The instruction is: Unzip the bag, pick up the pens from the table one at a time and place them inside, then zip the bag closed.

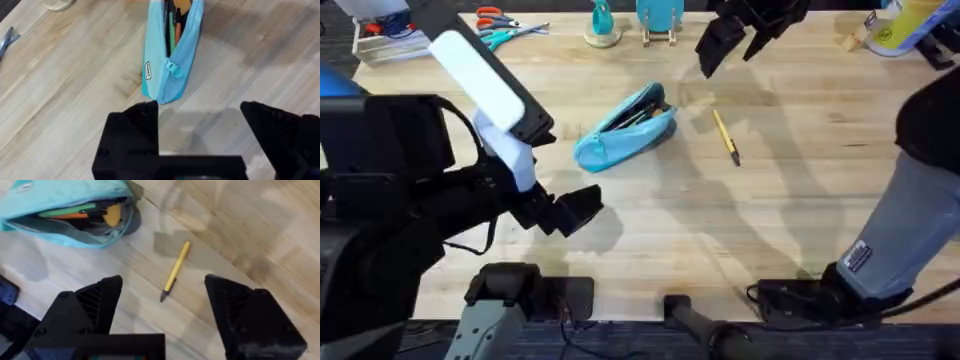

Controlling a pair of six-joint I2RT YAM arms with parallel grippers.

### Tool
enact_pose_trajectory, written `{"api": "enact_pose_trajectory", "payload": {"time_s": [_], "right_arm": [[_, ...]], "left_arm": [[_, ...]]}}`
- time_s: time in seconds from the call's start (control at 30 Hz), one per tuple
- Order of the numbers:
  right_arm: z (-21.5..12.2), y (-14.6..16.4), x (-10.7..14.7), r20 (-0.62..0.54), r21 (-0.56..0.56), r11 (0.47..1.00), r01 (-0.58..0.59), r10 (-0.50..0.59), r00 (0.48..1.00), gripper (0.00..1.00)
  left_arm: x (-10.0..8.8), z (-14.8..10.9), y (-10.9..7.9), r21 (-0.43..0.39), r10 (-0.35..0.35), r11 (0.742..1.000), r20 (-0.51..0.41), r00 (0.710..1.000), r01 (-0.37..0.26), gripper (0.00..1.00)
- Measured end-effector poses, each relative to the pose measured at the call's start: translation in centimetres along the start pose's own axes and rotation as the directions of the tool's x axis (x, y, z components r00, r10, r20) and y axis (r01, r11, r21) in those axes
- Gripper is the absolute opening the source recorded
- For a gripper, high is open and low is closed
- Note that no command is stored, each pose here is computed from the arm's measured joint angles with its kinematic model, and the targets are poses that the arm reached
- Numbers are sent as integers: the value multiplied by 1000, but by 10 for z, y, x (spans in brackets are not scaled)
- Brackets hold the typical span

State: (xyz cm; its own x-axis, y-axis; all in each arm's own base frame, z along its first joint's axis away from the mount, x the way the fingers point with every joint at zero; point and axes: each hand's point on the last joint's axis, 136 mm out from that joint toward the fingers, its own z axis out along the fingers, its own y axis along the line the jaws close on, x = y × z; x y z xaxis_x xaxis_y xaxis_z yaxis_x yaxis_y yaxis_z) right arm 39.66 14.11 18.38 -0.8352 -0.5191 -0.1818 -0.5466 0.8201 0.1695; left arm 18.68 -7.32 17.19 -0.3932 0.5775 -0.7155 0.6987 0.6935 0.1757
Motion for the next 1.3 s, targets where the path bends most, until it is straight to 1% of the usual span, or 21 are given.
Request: {"api": "enact_pose_trajectory", "payload": {"time_s": [0.1,0.33,0.43,0.5,0.77,1.0,1.13,1.3], "right_arm": [[-16,0,1,32,34,999,5,-6,999,998],[-82,14,7,189,99,995,-5,-14,982,997],[-99,18,8,243,115,993,-6,-23,970,997],[-105,21,13,263,120,993,-6,-26,964,997],[-93,27,42,281,128,992,-8,-29,959,998],[-91,34,67,328,141,990,-9,-38,944,998],[-79,36,81,309,132,991,-19,-23,951,998],[-64,34,85,288,124,992,-25,-12,958,998]], "left_arm": [[0,0,0,0,0,1000,0,1000,0,994],[0,0,0,0,0,1000,0,1000,0,994],[0,0,0,0,0,1000,0,1000,0,994],[0,0,0,0,0,1000,0,1000,0,994],[0,0,0,0,0,1000,0,1000,0,994],[0,0,0,0,0,1000,0,1000,0,994],[0,0,0,0,0,1000,0,1000,0,994],[0,0,0,0,0,1000,0,1000,0,994]]}}
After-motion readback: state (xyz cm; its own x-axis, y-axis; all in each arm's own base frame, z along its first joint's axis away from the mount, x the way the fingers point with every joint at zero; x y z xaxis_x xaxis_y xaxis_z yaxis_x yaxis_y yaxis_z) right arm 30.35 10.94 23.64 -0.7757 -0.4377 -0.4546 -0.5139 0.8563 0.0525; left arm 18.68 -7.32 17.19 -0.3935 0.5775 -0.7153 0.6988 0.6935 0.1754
